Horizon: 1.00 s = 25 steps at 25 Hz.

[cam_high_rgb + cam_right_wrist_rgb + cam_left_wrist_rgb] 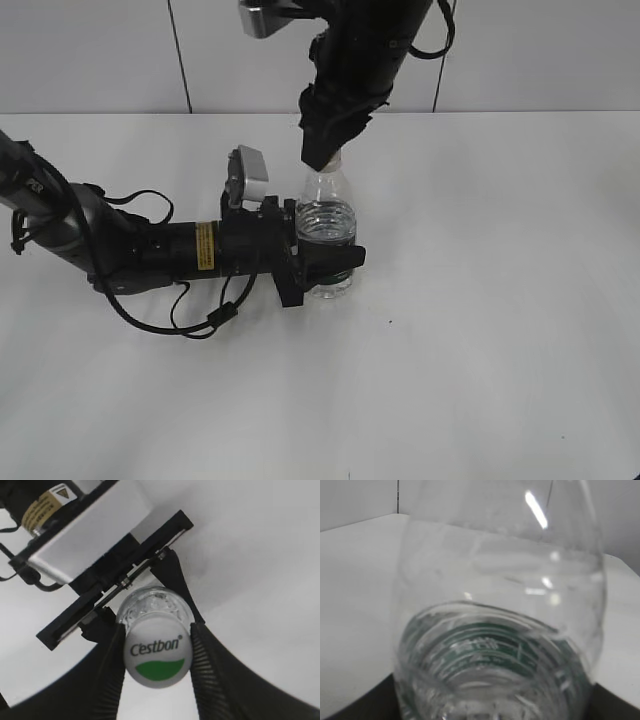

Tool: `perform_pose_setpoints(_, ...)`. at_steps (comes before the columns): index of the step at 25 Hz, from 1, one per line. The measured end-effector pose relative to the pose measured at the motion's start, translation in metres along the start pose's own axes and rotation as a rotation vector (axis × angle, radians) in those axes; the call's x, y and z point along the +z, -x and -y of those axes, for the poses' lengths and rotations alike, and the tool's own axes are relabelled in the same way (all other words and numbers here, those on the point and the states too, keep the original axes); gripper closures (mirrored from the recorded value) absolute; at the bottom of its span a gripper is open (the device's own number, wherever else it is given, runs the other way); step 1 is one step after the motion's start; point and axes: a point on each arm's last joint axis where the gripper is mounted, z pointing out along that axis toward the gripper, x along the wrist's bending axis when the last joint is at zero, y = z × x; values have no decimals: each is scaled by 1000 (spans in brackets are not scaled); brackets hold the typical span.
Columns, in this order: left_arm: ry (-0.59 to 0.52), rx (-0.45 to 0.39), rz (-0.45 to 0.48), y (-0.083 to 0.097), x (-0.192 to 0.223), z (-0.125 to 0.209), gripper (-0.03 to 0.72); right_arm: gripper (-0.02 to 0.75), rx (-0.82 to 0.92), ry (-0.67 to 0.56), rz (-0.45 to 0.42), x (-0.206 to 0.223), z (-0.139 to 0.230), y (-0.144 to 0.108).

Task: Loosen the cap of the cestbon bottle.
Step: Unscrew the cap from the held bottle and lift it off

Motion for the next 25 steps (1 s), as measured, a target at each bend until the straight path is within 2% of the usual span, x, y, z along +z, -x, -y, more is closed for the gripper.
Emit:
perform_pose_setpoints(15, -4, 6, 2, 0, 0, 0, 286, 437, -652, -11, 16, -5, 1, 0)
perform_pose_setpoints(25, -3, 0, 2, 0, 0, 0, 286, 442, -923, -17, 51, -19, 0, -1)
